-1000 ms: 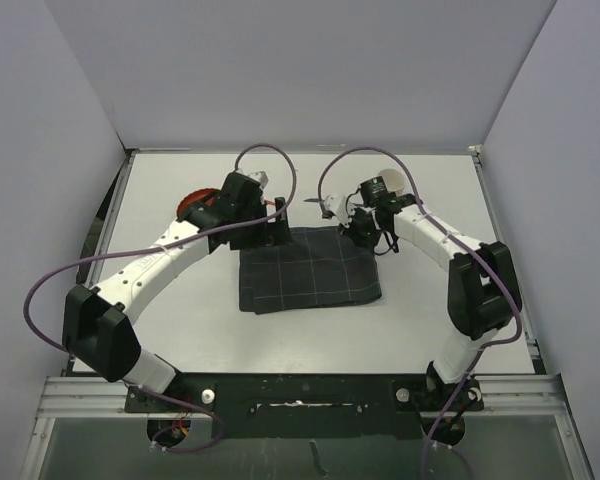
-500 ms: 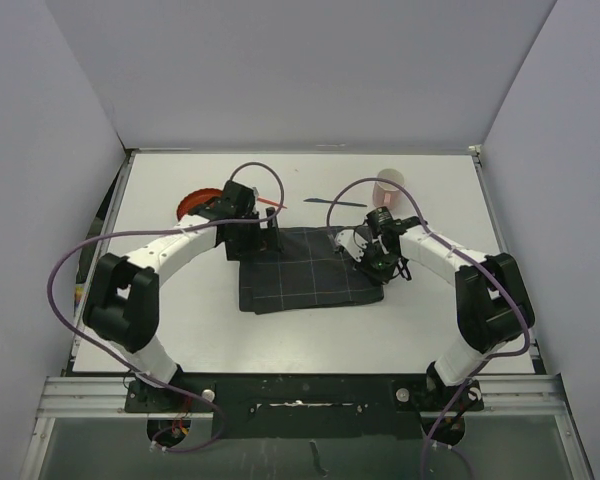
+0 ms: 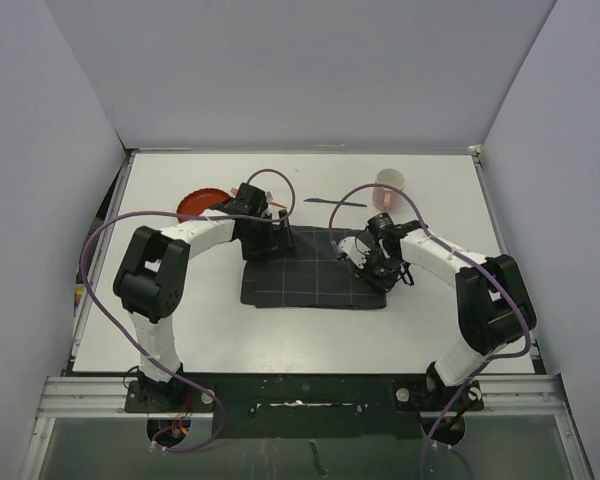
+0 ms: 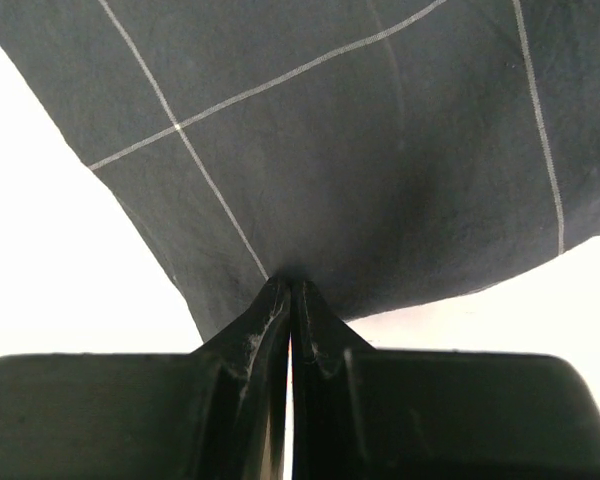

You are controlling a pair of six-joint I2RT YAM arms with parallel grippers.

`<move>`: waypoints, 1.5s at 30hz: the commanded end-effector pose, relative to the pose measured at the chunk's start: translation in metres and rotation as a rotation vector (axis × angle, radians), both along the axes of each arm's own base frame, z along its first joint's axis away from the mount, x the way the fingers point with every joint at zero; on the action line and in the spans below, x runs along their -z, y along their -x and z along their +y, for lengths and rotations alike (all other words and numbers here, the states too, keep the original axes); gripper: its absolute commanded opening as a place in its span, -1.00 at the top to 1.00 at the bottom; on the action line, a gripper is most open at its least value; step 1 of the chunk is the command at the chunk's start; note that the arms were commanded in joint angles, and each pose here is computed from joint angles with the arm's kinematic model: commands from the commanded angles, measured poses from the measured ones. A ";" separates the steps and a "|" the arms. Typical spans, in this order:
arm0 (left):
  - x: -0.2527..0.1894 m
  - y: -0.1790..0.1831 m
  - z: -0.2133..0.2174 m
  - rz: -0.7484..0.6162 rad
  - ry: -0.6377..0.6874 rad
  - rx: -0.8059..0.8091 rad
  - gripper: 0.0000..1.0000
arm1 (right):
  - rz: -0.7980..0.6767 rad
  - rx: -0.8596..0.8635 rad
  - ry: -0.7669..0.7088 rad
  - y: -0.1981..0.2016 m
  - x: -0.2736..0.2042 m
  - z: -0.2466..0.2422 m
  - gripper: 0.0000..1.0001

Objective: Set the dinner table for one person
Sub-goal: Flatten out the napkin at the center of the board.

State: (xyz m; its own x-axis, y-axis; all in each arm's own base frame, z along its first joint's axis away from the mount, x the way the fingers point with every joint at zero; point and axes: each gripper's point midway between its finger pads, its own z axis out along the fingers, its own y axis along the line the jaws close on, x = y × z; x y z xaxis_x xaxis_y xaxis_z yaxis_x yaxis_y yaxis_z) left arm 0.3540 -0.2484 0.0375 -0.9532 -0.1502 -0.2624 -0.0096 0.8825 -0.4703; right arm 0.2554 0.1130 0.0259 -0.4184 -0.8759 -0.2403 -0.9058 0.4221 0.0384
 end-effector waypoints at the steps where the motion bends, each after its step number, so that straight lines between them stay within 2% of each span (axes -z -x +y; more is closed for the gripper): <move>1: -0.002 -0.011 -0.010 -0.040 0.039 0.014 -0.96 | -0.107 0.007 -0.038 -0.010 -0.041 0.005 1.00; 9: -0.054 -0.012 -0.006 -0.137 0.042 0.026 -0.96 | -0.425 0.069 -0.177 -0.089 -0.166 0.036 1.00; 10: -0.060 -0.009 -0.005 -0.147 0.040 0.026 -0.96 | -0.448 0.079 -0.186 -0.096 -0.174 0.038 0.92; 11: -0.065 -0.007 -0.004 -0.157 0.039 0.028 -0.96 | -0.467 0.088 -0.190 -0.102 -0.177 0.039 0.59; 12: -0.070 -0.005 -0.003 -0.164 0.038 0.029 -0.96 | -0.481 0.097 -0.188 -0.107 -0.175 0.039 -0.47; 13: -0.074 -0.002 -0.001 -0.165 0.033 0.029 -0.96 | -0.495 0.107 -0.186 -0.113 -0.171 0.039 -0.97; 19: -0.097 0.013 0.015 -0.194 -0.009 0.028 -0.96 | -0.376 0.108 -0.148 -0.117 -0.097 0.037 -0.96; 22: -0.108 0.023 0.027 -0.215 -0.036 0.017 -0.96 | -0.344 0.100 -0.147 -0.118 -0.080 0.037 -0.93; 23: -0.109 0.027 0.030 -0.216 -0.044 0.013 -0.96 | -0.336 0.097 -0.149 -0.121 -0.077 0.038 -0.76; 24: -0.111 0.030 0.033 -0.219 -0.048 0.009 -0.96 | -0.324 0.094 -0.150 -0.123 -0.074 0.038 -0.30; 25: -0.110 0.035 0.037 -0.218 -0.057 0.005 -0.96 | -0.318 0.102 -0.149 -0.127 -0.073 0.038 0.40; 26: -0.112 0.037 0.040 -0.225 -0.061 0.001 -0.96 | -0.315 0.120 -0.149 -0.132 -0.072 0.036 0.89; 27: -0.112 0.041 0.043 -0.226 -0.070 -0.002 -0.96 | -0.312 0.134 -0.158 -0.137 -0.072 0.035 1.00; 33: -0.111 0.052 0.055 -0.229 -0.093 -0.021 -0.96 | -0.330 0.172 -0.210 -0.154 -0.084 0.027 1.00; 45: -0.088 0.060 0.051 -0.155 -0.074 -0.041 -0.96 | -0.258 0.207 -0.231 -0.148 -0.053 0.010 1.00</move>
